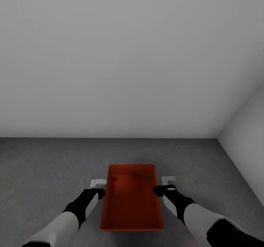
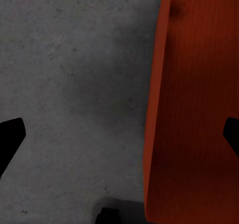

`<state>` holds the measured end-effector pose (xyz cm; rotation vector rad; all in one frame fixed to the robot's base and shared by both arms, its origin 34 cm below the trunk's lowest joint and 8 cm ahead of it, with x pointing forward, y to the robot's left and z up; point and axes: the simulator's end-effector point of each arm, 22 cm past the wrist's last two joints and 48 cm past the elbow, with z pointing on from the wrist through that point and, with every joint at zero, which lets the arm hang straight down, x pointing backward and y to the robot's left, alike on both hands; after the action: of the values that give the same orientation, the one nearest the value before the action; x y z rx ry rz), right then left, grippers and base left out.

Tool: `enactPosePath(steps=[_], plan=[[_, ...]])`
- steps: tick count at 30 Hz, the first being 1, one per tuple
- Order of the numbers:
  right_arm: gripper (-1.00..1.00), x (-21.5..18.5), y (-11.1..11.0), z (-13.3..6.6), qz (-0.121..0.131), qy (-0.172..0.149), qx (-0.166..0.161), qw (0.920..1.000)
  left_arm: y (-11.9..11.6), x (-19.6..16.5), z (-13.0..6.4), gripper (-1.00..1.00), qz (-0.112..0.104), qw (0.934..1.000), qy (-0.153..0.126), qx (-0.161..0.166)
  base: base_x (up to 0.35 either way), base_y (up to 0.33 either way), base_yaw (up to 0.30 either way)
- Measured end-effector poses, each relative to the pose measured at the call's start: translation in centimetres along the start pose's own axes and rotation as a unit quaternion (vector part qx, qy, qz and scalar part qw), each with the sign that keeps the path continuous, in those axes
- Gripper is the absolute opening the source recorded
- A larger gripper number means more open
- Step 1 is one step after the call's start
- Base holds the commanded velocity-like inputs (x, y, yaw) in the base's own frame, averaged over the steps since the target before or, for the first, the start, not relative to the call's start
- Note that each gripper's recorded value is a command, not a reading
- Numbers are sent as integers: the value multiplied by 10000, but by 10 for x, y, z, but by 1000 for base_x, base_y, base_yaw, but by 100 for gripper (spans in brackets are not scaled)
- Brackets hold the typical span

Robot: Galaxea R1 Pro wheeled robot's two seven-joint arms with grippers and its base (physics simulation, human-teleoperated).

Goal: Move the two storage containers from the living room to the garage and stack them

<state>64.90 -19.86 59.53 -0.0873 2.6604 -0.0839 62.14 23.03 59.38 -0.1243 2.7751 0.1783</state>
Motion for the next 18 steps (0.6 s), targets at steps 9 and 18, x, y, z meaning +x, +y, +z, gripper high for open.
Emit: enactPosePath(steps=[9, 18], plan=[[100, -7, -1, -4, 5, -69, 6, 10000, 0, -7, -5, 100, -9, 10000, -70, 5, 0, 0, 0], [100, -14, -2, -9, 8, -140, 11, 9999, 1, -13, -10, 100, -19, 9999, -139, 9, 0, 0, 0]])
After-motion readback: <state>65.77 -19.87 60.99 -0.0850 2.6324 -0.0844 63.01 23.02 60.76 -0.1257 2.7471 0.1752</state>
